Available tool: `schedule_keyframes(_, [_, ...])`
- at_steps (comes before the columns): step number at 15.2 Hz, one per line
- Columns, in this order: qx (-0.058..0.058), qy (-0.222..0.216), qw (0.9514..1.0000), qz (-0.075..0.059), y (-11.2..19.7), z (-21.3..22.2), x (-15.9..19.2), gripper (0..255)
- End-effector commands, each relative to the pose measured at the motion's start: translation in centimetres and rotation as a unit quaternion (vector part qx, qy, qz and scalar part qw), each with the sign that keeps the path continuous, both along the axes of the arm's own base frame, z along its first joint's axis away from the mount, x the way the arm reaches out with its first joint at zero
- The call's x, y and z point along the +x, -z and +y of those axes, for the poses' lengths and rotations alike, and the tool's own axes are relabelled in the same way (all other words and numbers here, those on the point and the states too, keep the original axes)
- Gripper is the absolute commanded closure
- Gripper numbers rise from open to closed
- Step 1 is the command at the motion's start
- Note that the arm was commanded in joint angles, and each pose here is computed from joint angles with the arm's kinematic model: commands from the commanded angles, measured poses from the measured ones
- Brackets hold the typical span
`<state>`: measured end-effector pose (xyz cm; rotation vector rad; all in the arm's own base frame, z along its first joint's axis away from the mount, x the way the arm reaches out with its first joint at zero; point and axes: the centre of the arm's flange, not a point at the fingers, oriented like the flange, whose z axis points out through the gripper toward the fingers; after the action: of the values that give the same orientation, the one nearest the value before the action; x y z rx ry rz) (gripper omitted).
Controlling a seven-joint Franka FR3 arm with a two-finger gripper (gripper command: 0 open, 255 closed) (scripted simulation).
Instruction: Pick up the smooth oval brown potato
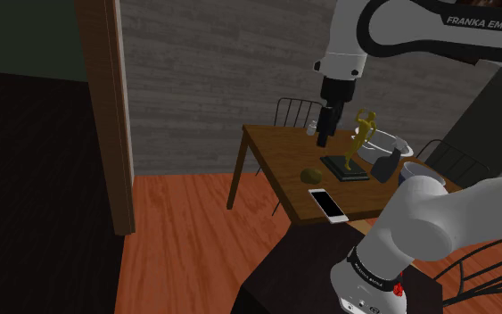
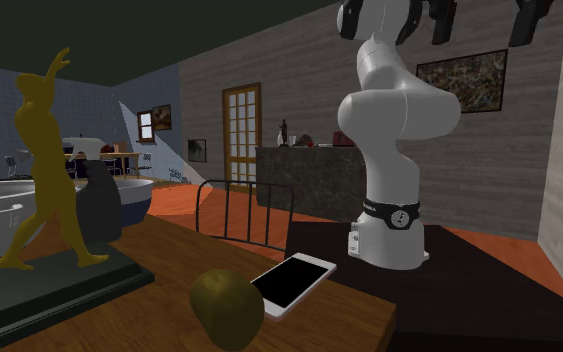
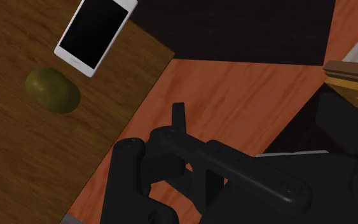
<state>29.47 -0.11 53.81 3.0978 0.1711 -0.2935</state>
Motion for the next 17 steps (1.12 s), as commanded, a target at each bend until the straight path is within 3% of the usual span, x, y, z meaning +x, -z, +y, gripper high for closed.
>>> schedule_keyframes(1, [0.000,0.000,1.0000,0.000,0.0,0.0,0.0,0])
schedule_keyframes(9, [0.010,-0.095,0.9951,-0.025,6.5,-7.9,-2.2,0])
schedule_keyframes(17, [0.019,-0.189,0.9805,-0.050,13.2,-16.0,-2.5,0])
